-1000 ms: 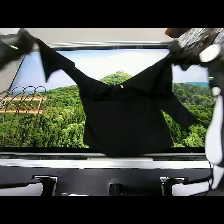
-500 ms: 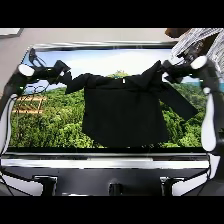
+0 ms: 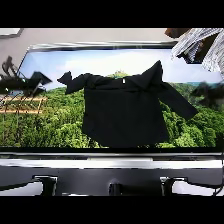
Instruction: Fold the clothes and pants, and hang the long-sleeved shirts on hangers.
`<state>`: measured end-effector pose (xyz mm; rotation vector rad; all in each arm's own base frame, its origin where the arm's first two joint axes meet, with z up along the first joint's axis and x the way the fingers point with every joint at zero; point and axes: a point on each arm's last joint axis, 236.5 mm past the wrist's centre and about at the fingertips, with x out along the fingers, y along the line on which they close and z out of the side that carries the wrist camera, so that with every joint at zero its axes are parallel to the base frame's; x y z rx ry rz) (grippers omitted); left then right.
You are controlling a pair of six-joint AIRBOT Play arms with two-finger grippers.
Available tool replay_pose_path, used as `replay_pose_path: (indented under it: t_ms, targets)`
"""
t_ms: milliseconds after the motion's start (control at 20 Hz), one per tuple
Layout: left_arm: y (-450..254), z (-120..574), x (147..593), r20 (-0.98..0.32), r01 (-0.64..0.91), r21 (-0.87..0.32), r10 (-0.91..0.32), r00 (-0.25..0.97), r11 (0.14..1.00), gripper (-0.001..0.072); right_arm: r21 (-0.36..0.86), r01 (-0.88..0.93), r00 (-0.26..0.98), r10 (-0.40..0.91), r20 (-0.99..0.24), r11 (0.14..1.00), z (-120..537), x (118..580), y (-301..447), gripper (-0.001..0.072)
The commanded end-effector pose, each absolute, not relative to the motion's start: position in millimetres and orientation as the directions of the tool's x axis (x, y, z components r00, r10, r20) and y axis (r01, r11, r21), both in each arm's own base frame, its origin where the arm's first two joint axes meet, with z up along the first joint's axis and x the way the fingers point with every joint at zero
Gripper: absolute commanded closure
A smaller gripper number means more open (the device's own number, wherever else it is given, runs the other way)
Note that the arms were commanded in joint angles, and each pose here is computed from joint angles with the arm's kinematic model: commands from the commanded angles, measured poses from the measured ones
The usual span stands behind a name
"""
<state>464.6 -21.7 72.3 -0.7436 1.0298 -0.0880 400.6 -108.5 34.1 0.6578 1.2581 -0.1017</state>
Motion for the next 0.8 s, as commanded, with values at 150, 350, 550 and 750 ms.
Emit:
replay_pose_path:
  t_ms: [150,350,550,750]
  targets:
    - [-68,-1,396,-0.789,-0.347,-0.606,-0.486,0.375,0.716,0.0039,0.398,0.419,0.038,0.422,-0.906,0.816,-78,307,-30,0.015]
    - [-78,-7,391,-0.795,-0.325,-0.598,-0.491,0.355,0.733,0.0039,0.382,0.409,-0.003,0.42,-0.908,0.829,-102,292,-10,0.015]
    - [-80,-12,387,-0.802,-0.32,-0.589,-0.491,0.339,0.742,0.0039,0.4,0.429,-0.012,0.447,-0.894,0.81,-104,287,-2,0.0244]
    - [-92,-36,366,-0.812,-0.346,-0.583,-0.513,0.28,0.735,0.0039,0.413,0.441,0.012,0.455,-0.89,0.797,-102,292,0,0.0683]
